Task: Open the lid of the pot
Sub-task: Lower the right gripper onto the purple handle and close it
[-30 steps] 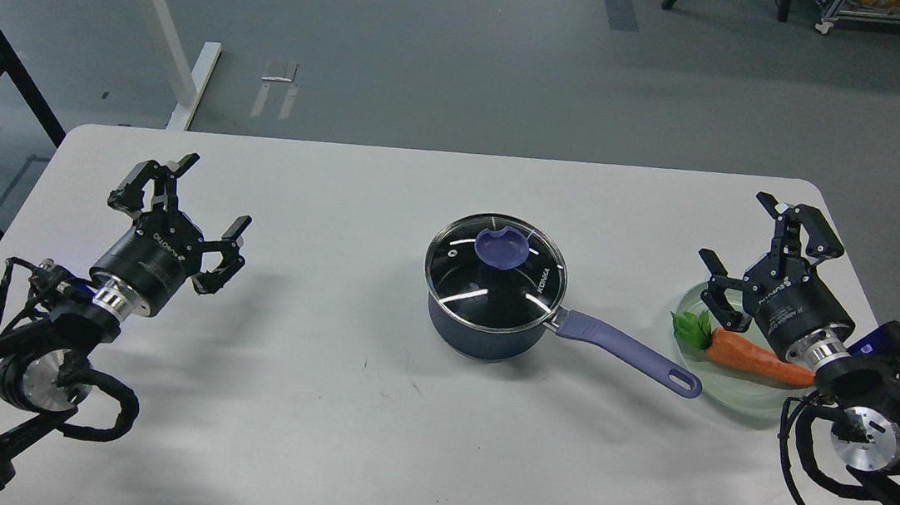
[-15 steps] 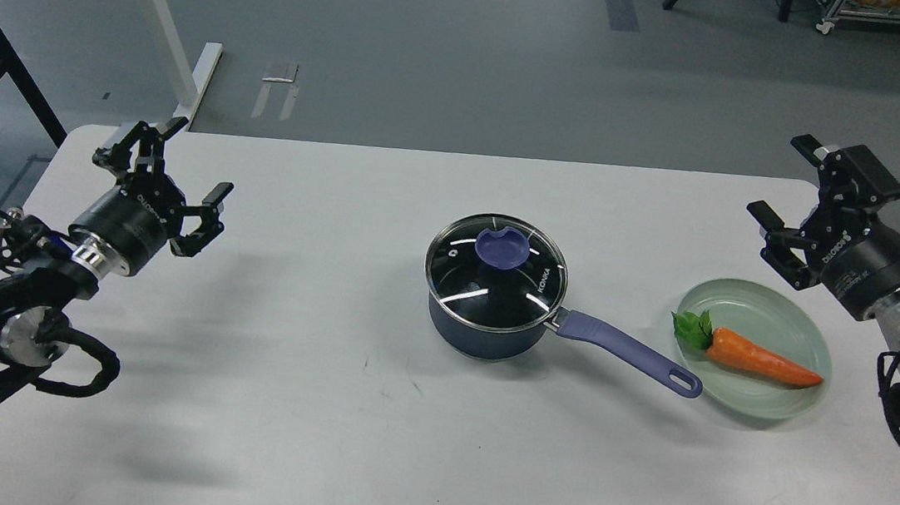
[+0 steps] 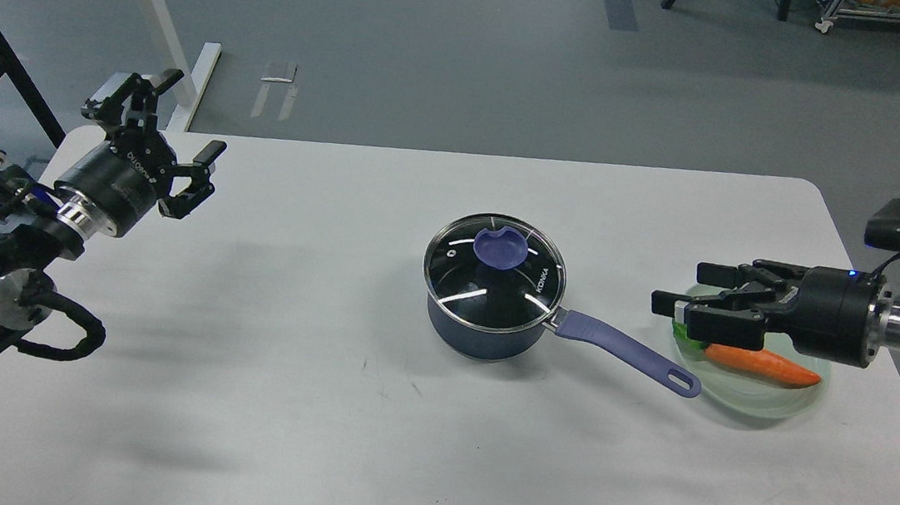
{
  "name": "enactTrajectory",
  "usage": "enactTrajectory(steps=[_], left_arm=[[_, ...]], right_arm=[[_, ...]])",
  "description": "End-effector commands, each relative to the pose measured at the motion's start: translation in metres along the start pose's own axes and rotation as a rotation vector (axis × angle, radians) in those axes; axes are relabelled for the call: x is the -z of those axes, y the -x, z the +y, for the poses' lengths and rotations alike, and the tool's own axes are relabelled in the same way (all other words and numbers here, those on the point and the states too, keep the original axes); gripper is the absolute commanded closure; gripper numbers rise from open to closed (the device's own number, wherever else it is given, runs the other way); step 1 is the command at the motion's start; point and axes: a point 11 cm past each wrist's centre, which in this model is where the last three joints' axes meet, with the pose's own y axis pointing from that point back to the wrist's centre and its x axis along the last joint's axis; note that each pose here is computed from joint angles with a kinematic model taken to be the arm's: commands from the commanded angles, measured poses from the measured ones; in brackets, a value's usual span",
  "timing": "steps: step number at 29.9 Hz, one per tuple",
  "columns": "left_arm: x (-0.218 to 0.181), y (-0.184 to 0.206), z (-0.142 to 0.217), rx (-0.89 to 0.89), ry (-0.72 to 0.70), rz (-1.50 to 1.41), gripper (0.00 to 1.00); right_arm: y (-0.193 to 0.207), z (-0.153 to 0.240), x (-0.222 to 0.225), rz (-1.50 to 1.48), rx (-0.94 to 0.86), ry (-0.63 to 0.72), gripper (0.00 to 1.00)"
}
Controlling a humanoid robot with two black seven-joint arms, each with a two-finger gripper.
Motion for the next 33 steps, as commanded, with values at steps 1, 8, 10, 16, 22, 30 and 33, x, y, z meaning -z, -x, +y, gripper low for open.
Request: enactTrajectory(steps=[1,8,10,16,22,30,33], left_arm=[[-0.002,0.0,0.001,0.005,0.001,-0.004,0.01],[-0.002,0.005,0.001,0.018,-0.001,0.0,0.01],[-0.002,0.009,0.0,0.029,0.0,0.006,0.01],[-0.005,0.012,0.001,0.046,0.002,0.008,0.01],[-0.006,0.014,0.002,0.06,0.003,0.012,0.01],[-0.007,0.019,0.001,0.08,0.003,0.019,0.01],[-0.007,0.022,0.001,0.106,-0.009,-0.016,0.01]], right_arm=[[0.008,-0.019,0.006,0.179,0.082,-0.029,0.01],[0.014,-0.047,0.009,0.287,0.181,-0.066,0.02],[0.018,-0.053,0.004,0.308,0.206,-0.059,0.04],[0.034,-0.063,-0.003,0.324,0.259,-0.057,0.11],[0.039,-0.063,-0.005,0.322,0.273,-0.056,0.39],[0.038,-0.058,-0.008,0.324,0.273,-0.044,0.59],[0.039,-0.057,-0.008,0.321,0.273,-0.043,0.62]])
